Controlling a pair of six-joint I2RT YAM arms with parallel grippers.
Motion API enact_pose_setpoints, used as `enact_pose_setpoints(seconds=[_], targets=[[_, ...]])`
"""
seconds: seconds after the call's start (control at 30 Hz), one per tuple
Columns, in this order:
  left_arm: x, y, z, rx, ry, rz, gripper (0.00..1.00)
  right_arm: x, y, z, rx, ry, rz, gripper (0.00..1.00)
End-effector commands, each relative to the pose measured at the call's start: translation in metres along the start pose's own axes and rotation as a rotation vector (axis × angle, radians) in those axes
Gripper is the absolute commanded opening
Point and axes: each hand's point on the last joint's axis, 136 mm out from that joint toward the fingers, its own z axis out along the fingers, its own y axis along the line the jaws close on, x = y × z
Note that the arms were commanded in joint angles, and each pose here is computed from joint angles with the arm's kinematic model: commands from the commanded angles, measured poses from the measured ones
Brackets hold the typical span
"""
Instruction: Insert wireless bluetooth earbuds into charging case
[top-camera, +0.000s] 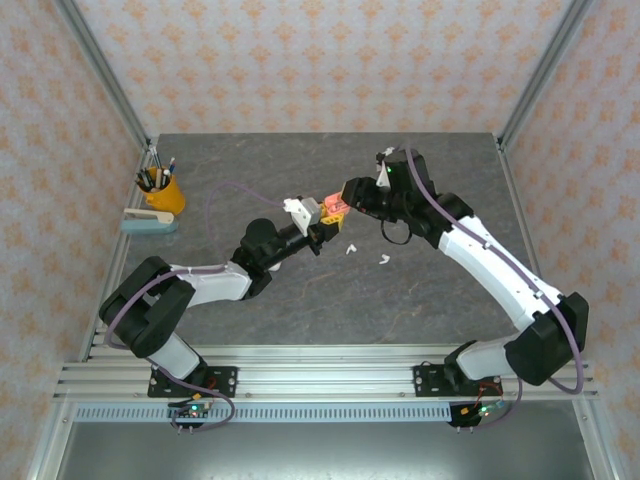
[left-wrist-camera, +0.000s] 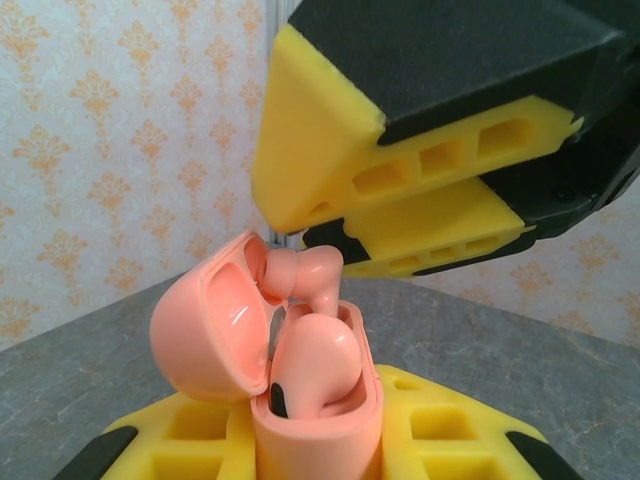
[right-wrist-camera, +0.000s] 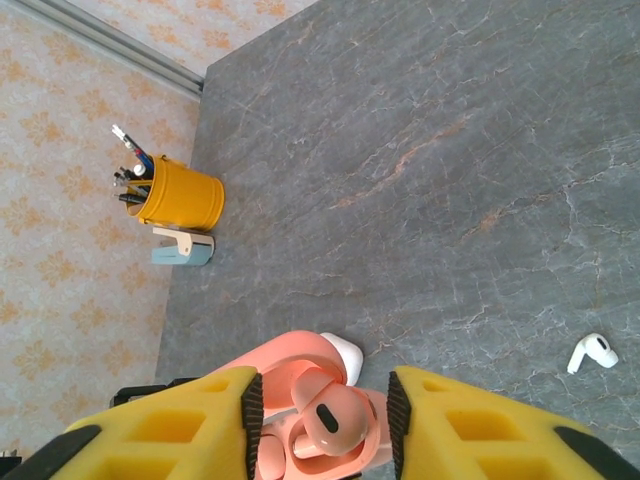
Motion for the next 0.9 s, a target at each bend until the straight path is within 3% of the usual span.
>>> enact_pose_setpoints(seconds=[0.0, 0.87], targets=[[-0.032, -0.001, 0.004, 0.015, -0.092, 0.025, 0.0, -0.005, 0.009, 0.0, -0.04, -0.009, -0.018, 0.37], [-0.034, 0.001, 0.008, 0.012, -0.091, 0.021, 0.0, -0.006, 0.005, -0.01, -0.003, -0.02, -0.052, 0.15]])
